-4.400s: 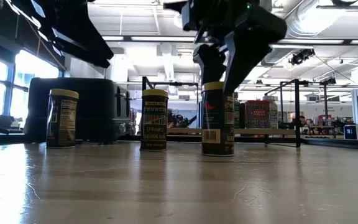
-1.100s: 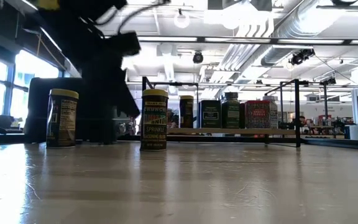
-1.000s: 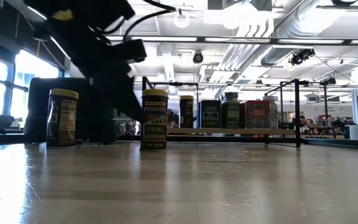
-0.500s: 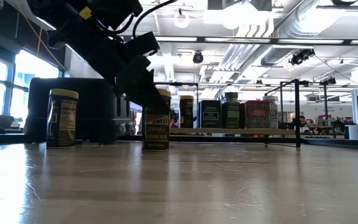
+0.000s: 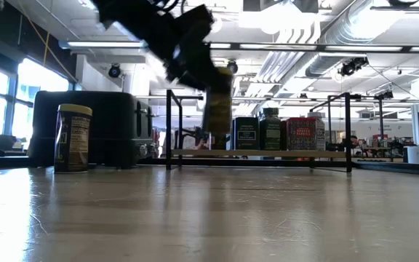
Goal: Shelf spices
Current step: Put the right yellow seasoning bottle on the shelf aligned with the other seasoning bottle
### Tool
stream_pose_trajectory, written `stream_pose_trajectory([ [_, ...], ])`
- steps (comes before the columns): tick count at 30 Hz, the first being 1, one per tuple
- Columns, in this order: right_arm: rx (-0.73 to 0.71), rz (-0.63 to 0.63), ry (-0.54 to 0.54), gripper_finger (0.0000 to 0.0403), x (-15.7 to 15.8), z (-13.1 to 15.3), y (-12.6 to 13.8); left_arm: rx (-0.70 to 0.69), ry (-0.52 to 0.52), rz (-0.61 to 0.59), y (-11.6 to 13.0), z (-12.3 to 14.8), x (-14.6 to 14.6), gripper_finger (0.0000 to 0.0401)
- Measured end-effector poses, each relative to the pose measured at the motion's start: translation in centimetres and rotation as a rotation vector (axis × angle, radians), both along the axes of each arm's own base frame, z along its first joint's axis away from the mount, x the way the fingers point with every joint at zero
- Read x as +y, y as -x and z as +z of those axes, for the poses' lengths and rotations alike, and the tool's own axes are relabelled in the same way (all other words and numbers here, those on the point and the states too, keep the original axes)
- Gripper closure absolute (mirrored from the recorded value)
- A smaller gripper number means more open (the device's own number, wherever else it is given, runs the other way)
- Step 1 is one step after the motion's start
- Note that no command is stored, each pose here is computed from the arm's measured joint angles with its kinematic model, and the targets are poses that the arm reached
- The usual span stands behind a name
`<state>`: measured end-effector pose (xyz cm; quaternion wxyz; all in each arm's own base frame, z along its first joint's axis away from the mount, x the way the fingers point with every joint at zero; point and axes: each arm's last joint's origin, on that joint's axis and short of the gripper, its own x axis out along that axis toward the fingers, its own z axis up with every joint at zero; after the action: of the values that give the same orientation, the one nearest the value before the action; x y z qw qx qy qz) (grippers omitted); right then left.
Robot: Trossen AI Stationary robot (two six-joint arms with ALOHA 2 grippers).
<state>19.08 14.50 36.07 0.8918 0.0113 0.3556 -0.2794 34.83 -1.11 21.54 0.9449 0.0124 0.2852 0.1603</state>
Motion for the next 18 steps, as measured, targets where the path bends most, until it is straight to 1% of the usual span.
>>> stream_pose_trajectory([
  [4,-0.001,0.003,0.001,0.0139,0.0,-1.0,0.0,0.010,-0.043,0.057,-1.1,2.7,4.4,0.0206],
  [7,-0.008,0.002,0.010,0.0139,0.1,-1.1,-0.1,-0.006,-0.022,0.095,-1.4,3.4,8.8,0.0206],
  [10,-0.014,0.002,0.016,0.0139,0.1,-1.1,-0.1,-0.013,0.032,0.123,-1.6,2.9,12.6,0.0205],
  [13,-0.014,0.006,0.018,0.0139,0.1,-1.1,-0.1,0.006,0.070,0.151,-1.8,1.5,15.4,0.0205],
  [18,-0.018,0.015,0.016,0.0139,0.2,-1.1,-0.2,0.014,0.079,0.186,-2.1,0.3,17.4,0.0201],
])
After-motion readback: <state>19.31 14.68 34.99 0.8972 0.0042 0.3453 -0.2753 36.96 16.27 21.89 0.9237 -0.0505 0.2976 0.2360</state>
